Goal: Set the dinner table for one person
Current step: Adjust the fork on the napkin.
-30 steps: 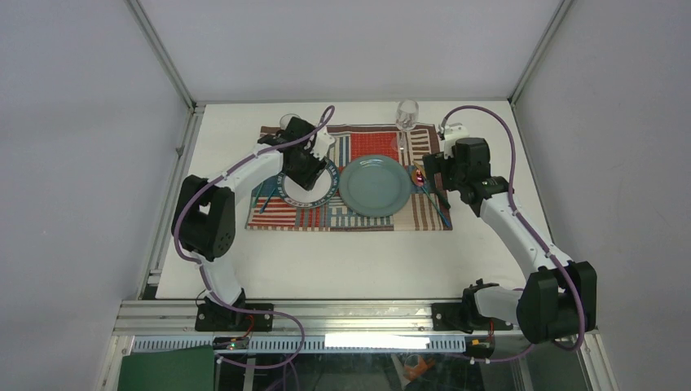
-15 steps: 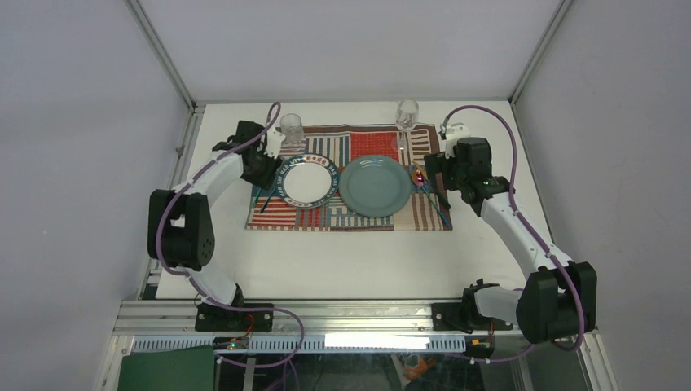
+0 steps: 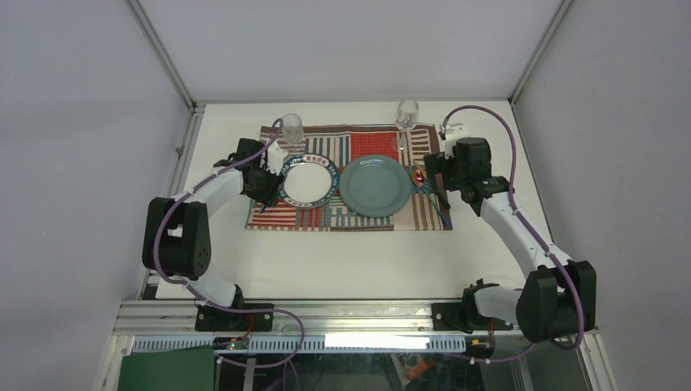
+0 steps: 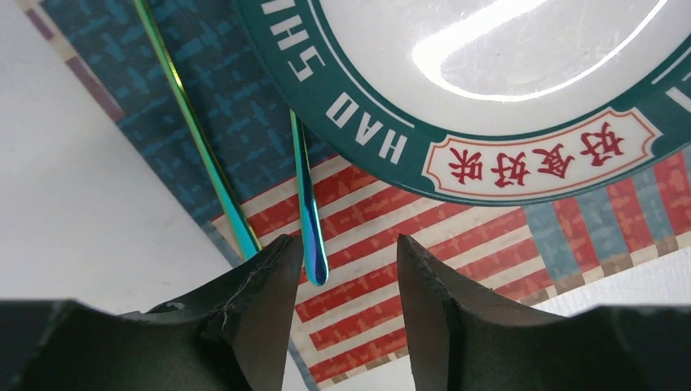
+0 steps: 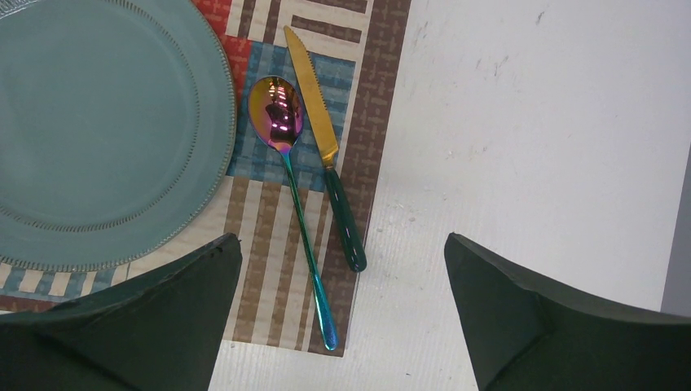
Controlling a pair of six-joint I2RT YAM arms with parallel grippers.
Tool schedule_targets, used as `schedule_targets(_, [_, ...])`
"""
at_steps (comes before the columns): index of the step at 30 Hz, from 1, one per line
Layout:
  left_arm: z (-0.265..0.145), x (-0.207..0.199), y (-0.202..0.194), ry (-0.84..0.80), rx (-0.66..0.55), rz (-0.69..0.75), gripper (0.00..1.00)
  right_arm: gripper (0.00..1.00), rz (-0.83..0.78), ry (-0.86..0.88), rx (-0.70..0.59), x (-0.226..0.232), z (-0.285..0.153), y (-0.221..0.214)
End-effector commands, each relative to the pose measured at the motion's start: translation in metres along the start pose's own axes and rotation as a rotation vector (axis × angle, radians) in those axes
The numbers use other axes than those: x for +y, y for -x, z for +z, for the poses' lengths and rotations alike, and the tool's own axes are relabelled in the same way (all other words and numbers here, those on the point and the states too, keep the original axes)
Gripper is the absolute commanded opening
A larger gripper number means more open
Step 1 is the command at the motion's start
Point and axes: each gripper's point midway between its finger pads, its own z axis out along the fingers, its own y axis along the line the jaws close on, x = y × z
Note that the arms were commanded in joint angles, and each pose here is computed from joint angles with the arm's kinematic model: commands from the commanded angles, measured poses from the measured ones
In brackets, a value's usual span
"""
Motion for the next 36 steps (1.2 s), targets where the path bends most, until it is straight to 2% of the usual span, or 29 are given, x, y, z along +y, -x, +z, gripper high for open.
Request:
schedule_targets(1, [0.014,0.006,0.015,-0.033,-0.06,0.009,0.48,1.0,0.003,-0.003,-0.041,-0.003,-0.003,0.013])
schedule_targets(11, [0.024,0.024,0.021,-0.005,-0.058,-0.003,0.47,1.0,0.002,-0.002,-0.036,-0.003,-0.001,0.012])
schedule_targets(27, [0.025,0.017,0.02,-0.046,-0.038,-0.009,0.43,1.0,0.002,-0.008,-0.038,-0.004,-0.002,0.013])
schedule_targets(29, [0.026,0.017,0.018,-0.045,-0.033,-0.01,0.4,1.0,0.002,-0.007,-0.038,-0.004,-0.002,0.013])
schedule_targets(32, [0.025,0.016,0.015,-0.049,-0.026,-0.01,0.23,1.0,0.0,-0.003,-0.038,-0.003,-0.003,0.013])
schedule_targets(36, [0.023,0.016,0.014,-0.046,-0.023,-0.011,0.15,0.99,-0.001,0.005,-0.037,-0.002,-0.003,0.013])
